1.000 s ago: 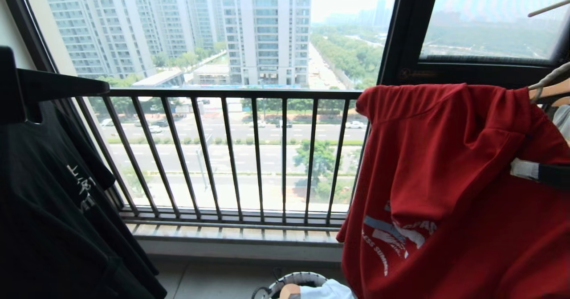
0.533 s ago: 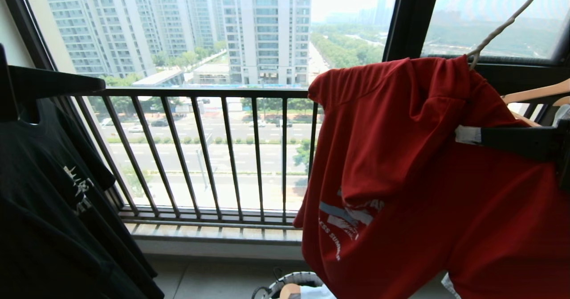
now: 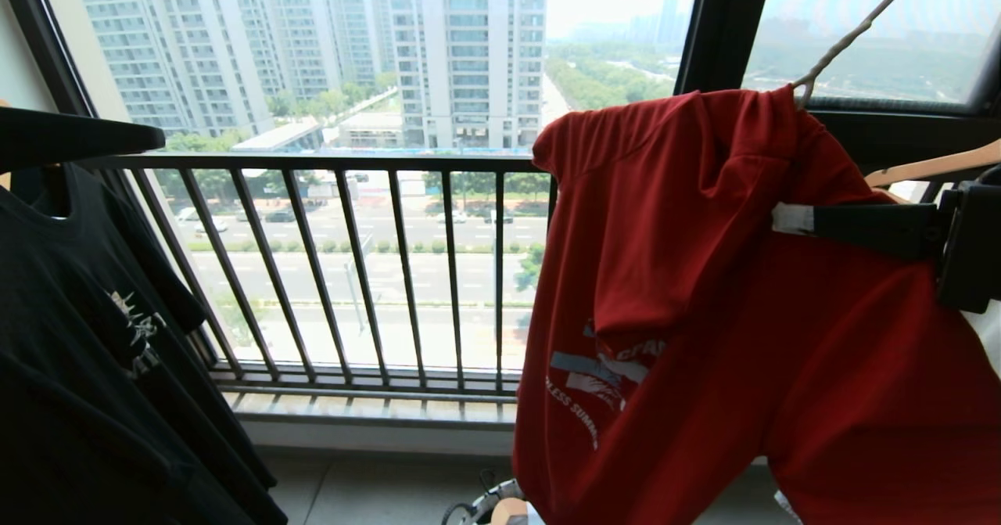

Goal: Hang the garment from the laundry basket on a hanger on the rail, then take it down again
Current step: Hang the clothes rack on the clothesline

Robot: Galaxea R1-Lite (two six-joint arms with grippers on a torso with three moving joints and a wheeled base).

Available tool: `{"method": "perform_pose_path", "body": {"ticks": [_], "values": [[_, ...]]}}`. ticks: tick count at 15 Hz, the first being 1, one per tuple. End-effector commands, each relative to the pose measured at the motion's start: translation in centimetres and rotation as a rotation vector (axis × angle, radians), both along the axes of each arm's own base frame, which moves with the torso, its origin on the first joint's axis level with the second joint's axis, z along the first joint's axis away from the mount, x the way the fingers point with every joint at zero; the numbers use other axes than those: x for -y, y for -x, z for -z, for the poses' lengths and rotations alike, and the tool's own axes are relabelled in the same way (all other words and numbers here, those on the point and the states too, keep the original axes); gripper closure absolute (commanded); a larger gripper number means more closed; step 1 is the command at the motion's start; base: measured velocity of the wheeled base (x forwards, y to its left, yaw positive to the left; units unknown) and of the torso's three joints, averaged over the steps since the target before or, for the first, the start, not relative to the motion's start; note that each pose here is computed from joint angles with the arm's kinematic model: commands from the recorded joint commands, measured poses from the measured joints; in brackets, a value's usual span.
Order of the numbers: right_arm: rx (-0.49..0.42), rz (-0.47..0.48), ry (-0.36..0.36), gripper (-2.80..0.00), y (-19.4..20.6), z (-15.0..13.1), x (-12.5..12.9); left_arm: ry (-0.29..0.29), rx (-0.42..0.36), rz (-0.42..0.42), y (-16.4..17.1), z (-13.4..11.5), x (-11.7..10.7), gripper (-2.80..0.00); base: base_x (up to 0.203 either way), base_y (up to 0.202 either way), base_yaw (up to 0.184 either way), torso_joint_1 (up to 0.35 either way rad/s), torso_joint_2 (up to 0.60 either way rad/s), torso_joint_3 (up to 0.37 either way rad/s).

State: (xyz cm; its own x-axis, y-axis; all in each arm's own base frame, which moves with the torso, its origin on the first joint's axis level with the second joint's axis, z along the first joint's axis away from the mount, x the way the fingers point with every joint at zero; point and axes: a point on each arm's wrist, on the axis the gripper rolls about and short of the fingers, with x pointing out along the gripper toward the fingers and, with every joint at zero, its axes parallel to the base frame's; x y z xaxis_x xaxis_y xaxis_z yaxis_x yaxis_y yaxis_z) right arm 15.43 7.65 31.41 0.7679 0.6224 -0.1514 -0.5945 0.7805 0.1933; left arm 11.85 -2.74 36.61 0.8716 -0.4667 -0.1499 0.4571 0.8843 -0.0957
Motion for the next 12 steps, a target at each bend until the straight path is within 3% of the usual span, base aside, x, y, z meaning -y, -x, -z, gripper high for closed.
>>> {"method": "perform_pose_path", "body": {"ticks": [1,12], "values": [[-0.020,0.021,0.011,0.00,-1.5,0.2,-0.7,0.001,0.001,0.000,0.1,0.0,0.0,0.00,0.000,0.000,0.000,0.000,0.00,0.000],[0.060,0.024,0.058,0.00,-2.4,-1.6,-4.4,0.001,0.006,-0.005,0.3,-0.1,-0.1,0.00,0.000,0.000,0.000,0.000,0.00,0.000]]}}
